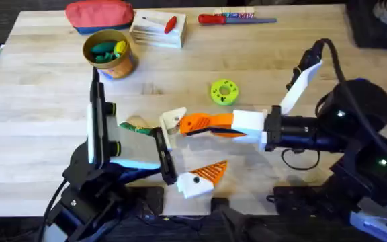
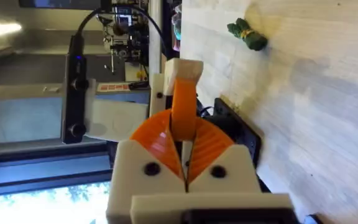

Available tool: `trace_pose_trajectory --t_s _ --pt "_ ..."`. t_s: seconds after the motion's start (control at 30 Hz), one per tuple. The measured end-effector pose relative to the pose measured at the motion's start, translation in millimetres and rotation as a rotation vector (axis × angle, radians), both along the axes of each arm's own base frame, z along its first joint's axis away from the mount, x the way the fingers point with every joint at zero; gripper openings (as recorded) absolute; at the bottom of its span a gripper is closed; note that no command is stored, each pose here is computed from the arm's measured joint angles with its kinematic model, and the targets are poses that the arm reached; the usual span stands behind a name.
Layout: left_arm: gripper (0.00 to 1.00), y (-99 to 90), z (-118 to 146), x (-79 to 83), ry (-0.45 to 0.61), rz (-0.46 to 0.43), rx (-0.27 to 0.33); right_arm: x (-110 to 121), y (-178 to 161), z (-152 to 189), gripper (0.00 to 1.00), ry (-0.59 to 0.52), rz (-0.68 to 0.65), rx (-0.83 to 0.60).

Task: Pick up the gripper from the table and insert it into the empty holder that is missing its gripper. Then pick up a screw, insert it into the mounting hole, and use the screwdriver to tighten it. Finally, clean up the table by picking up the vegetable and placing it into the bucket.

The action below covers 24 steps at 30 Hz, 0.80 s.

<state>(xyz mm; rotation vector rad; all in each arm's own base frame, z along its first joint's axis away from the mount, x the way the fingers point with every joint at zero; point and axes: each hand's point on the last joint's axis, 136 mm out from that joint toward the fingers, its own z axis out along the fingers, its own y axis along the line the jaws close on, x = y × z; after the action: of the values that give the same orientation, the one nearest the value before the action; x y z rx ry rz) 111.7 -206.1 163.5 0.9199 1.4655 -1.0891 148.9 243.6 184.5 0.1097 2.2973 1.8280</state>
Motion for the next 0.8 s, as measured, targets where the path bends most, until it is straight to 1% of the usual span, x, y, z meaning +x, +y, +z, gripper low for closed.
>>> trace_pose_trajectory --t_s 0.2,0.37,0.57,0.73,0.8 --pt "0.987 2.6 0.0 7.5 -0.001 0.046 0.001 4.6 9.1 -0.8 0.005 0.006 0.014 0.015" --pt "0.987 4.7 -0.2 12.4 0.009 0.075 -0.002 6.5 14.9 -10.7 0.005 0.034 0.026 -0.002" --pt "0.987 3.2 -0.1 8.6 0.019 0.052 -0.006 16.2 26.5 -17.7 0.005 0.026 0.041 0.008" --pt "0.987 3.1 -0.9 8.5 0.035 0.051 -0.007 28.1 33.6 -26.6 0.004 0.026 0.033 0.014" --pt "0.987 3.9 -1.4 10.5 0.044 0.063 -0.008 30.9 36.0 -28.9 0.004 0.029 0.034 0.019"
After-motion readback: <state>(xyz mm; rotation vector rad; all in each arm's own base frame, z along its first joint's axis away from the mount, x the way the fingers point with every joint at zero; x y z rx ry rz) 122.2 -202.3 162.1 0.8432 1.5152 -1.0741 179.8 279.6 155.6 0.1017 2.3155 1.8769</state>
